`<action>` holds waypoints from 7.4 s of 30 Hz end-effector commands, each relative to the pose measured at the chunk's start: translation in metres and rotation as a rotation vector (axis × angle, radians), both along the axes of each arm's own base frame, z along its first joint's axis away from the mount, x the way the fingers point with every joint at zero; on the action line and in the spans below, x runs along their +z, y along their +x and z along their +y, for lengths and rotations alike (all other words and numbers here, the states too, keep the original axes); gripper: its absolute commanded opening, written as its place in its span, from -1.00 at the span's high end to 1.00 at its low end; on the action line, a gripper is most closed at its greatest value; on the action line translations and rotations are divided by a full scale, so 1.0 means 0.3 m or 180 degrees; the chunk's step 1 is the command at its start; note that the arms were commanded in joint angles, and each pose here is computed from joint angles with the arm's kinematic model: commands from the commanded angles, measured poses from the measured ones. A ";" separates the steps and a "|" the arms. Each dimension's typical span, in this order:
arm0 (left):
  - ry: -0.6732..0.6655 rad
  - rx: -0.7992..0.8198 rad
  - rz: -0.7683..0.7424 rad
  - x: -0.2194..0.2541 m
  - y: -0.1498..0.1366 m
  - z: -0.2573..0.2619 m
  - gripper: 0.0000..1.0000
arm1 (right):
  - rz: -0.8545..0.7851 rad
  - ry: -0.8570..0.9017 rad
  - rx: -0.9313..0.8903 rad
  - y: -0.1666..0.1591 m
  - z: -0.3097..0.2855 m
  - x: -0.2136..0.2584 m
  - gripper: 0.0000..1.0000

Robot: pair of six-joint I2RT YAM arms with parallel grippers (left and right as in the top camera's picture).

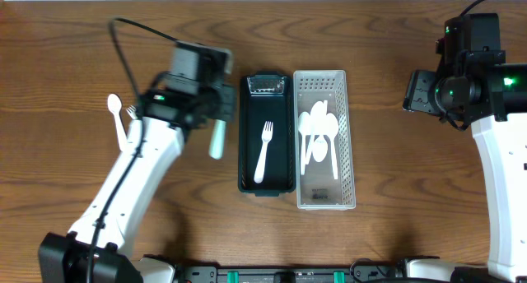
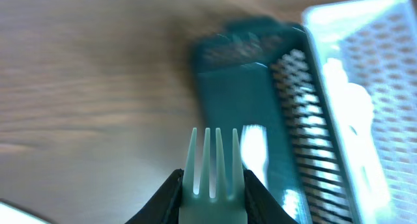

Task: Pack container
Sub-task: 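Carry the fork right and drop it into the dark green basket, then move the left gripper to the last white fork and grasp it, then carry the fork right and release it into the dark green basket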

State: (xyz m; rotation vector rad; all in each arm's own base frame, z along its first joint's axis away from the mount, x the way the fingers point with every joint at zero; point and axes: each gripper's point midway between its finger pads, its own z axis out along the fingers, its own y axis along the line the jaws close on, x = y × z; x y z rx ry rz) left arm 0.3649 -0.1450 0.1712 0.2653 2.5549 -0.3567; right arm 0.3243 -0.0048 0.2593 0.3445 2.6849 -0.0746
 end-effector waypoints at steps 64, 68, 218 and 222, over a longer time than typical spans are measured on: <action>-0.0514 0.2995 0.1202 -0.441 0.258 0.874 -0.96 | 0.0165 -0.0023 0.0050 -0.034 -0.006 -0.020 -0.40; -0.0502 0.2999 0.1274 -0.487 0.258 0.874 -0.96 | 0.0160 -0.0008 0.0013 -0.034 -0.006 -0.020 -0.38; 0.0110 0.0892 0.0663 0.005 -0.011 -0.107 0.88 | 0.0353 -0.0066 0.0136 -0.077 -0.009 -0.036 -0.47; 0.0274 0.0833 0.0884 -0.104 -0.014 -0.138 0.88 | 0.0356 -0.0067 0.0142 -0.078 -0.008 -0.036 -0.48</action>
